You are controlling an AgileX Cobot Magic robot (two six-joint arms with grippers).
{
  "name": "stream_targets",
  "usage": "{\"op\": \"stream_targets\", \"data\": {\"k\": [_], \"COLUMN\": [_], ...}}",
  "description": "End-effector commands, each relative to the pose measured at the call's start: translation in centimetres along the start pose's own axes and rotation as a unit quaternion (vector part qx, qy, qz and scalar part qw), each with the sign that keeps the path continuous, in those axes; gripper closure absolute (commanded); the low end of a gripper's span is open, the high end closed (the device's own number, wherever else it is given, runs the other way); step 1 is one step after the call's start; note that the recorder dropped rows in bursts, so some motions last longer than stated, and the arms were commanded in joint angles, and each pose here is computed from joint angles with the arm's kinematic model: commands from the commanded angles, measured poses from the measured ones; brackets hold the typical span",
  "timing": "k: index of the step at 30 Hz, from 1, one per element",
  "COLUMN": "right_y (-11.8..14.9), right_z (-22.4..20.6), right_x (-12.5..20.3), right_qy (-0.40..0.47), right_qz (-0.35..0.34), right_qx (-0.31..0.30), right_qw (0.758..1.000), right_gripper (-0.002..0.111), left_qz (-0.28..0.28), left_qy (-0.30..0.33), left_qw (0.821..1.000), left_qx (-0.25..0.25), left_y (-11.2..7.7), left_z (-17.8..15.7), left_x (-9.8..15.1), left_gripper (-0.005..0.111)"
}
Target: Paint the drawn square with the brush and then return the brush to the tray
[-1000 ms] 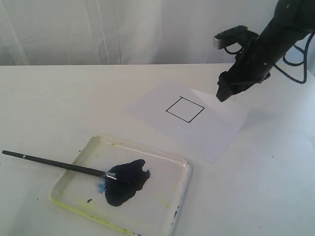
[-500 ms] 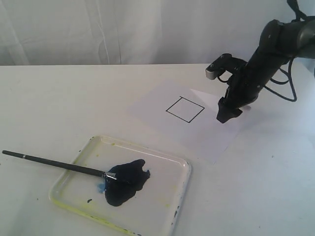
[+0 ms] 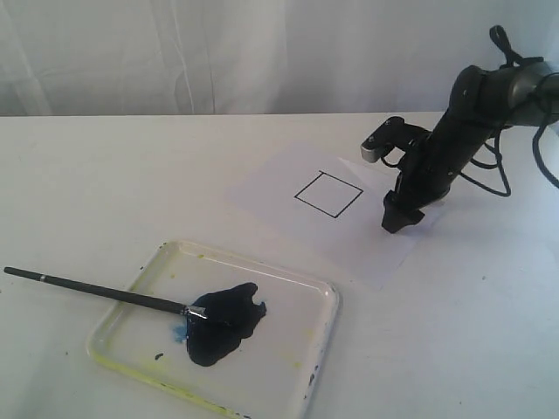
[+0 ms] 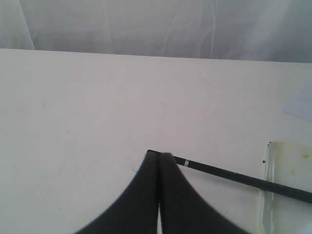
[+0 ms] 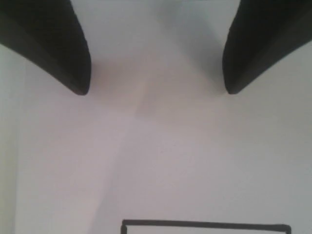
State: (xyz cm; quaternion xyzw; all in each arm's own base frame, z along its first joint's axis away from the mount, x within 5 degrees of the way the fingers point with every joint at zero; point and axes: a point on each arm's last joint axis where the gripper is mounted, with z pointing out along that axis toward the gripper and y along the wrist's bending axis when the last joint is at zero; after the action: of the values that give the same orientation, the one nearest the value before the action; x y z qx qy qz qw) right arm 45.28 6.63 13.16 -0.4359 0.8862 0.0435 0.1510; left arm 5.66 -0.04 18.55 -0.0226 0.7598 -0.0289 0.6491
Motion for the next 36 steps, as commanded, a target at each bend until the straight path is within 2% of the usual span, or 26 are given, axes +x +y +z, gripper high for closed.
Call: {"op": "stream_targets", "data": {"k": [1, 8, 11, 14, 16, 18, 20, 23, 25, 27, 30, 32, 33, 34, 35, 36], "right_y": [0.0, 0.1, 0.2, 0.2, 0.2, 0.1, 0.1, 0.1, 0.1, 0.1, 0.1, 0.2, 0.2, 0.2, 0.2, 0.2], "right_z": [1.2, 2.1, 2.1, 2.1, 2.1, 2.1, 2.1, 2.1, 2.1, 2.1, 2.1, 2.1, 2.1, 2.1, 2.1, 2.1], "right_x": [0.4, 0.8, 0.8, 0.9, 0.9, 1.0, 1.1, 1.1, 1.1, 1.1, 1.1, 1.1, 1.1, 1.1, 1.1, 1.1], "right_qy": [0.008, 0.017, 0.018, 0.023, 0.025, 0.03, 0.033, 0.034, 0.034, 0.034, 0.035, 0.036, 0.037, 0.038, 0.038, 0.038], "right_qz": [-0.004, -0.002, -0.002, -0.004, -0.007, -0.012, -0.014, -0.015, -0.015, -0.015, -0.015, -0.015, -0.015, -0.015, -0.015, -0.015], "right_qx": [-0.005, -0.015, -0.016, -0.02, -0.018, -0.016, -0.014, -0.014, -0.014, -0.014, -0.015, -0.016, -0.018, -0.019, -0.02, -0.02], "right_qw": [1.0, 1.0, 1.0, 1.0, 1.0, 0.999, 0.999, 0.999, 0.999, 0.999, 0.999, 0.999, 0.999, 0.999, 0.999, 0.999], "right_gripper": [0.038, 0.038, 0.038, 0.038, 0.038, 0.038, 0.038, 0.038, 0.038, 0.038, 0.038, 0.038, 0.038, 0.038, 0.038, 0.038], "left_qz": [-0.005, -0.009, -0.058, -0.081, -0.09, -0.128, -0.14, -0.136, -0.075, -0.045, 0.044, 0.076, 0.084, 0.092, 0.116, 0.127], "left_qy": [0.002, 0.005, 0.005, 0.013, 0.004, -0.024, -0.044, 0.027, 0.084, 0.139, 0.234, 0.294, 0.324, 0.339, 0.364, 0.377], "left_qw": [1.0, 1.0, 0.998, 0.997, 0.996, 0.991, 0.989, 0.99, 0.993, 0.989, 0.971, 0.953, 0.942, 0.936, 0.922, 0.914], "left_qx": [0.002, 0.002, 0.001, 0.0, 0.0, 0.006, 0.01, -0.009, -0.019, -0.018, -0.002, 0.008, 0.022, 0.032, 0.058, 0.076], "left_y": [0.0, 0.0, 0.0, 0.0, 0.0, -0.2, -0.3, -0.5, -0.6, -0.9, -1.3, -1.5, -1.8, -2.0, -2.3, -2.5], "left_z": [0.0, 0.0, 0.0, 0.0, -0.3, -0.8, -1.8, -3.3, -3.4, -2.9, -0.6, 1.6, 3.4, 4.6, 7.0, 8.2], "left_x": [0.2, 0.2, 0.2, 0.3, -0.6, -2.5, -4.9, -8.0, -10.5, -12.4, -15.8, -17.4, -18.2, -18.5, -18.8, -18.7], "left_gripper": [0.107, 0.107, 0.107, 0.107, 0.107, 0.107, 0.107, 0.107, 0.107, 0.107, 0.107, 0.099, 0.089, 0.084, 0.074, 0.07]}}
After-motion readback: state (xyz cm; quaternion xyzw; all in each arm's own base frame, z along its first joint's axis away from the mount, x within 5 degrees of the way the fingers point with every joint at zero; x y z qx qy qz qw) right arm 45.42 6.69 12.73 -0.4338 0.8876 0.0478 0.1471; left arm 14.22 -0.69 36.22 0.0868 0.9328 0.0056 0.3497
